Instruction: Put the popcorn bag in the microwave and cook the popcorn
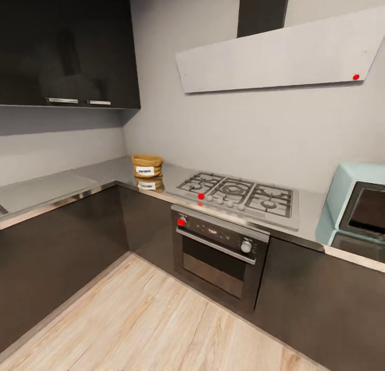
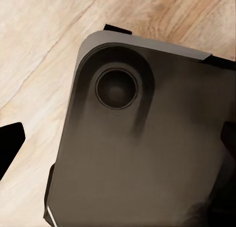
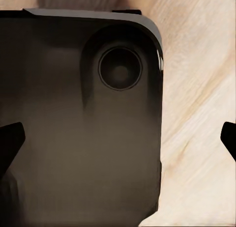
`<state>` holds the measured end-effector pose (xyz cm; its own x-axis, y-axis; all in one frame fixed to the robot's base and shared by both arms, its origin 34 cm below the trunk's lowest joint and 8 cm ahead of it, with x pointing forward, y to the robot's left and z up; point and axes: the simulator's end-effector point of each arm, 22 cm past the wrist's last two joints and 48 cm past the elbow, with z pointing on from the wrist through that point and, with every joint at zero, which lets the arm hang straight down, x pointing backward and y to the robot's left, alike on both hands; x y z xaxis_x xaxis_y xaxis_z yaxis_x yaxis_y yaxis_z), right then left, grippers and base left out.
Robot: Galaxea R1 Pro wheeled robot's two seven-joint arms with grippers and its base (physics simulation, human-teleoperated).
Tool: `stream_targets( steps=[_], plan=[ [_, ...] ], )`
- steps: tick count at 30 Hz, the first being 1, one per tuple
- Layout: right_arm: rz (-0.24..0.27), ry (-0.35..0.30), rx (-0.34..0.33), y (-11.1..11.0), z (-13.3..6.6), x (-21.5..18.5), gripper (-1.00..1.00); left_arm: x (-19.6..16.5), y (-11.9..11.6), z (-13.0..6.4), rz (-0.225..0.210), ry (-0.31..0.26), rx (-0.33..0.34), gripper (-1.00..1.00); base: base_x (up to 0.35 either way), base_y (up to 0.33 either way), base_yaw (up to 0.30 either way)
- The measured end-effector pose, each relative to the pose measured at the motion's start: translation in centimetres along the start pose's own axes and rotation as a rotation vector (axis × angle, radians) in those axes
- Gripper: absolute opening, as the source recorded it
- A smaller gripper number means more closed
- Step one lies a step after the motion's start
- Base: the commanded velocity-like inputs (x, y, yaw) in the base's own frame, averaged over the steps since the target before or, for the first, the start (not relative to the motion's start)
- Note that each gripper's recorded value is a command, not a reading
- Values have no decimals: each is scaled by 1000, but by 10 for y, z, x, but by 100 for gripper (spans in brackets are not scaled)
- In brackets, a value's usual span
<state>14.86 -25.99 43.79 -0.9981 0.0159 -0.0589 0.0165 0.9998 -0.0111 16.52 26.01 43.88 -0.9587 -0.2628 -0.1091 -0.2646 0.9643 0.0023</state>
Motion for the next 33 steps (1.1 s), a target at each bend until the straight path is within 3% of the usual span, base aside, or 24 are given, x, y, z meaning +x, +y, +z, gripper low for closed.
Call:
stream_targets(
  steps=[8, 16, 25, 29, 33],
  plan=[
    [0, 0, 0, 0, 0, 0, 100, 1, -1, 0, -1, 2, -1, 100, -309, 0, -294],
    [0, -1, 0, 0, 0, 0, 100, 1, 4, 0, -8, 2, -11, 100, -31, 0, -294],
    [0, -1, 1, -1, 0, 0, 100, 1, 8, 0, -66, 6, -20, 100, 0, 0, -294],
    [0, -1, 1, -1, 0, 0, 100, 2, 9, 0, -136, 5, -27, 100, 0, 0, -294],
    [0, -1, 0, 0, 0, 0, 100, 2, 9, 0, -144, 6, -27, 100, 0, 0, -294]
  ],
)
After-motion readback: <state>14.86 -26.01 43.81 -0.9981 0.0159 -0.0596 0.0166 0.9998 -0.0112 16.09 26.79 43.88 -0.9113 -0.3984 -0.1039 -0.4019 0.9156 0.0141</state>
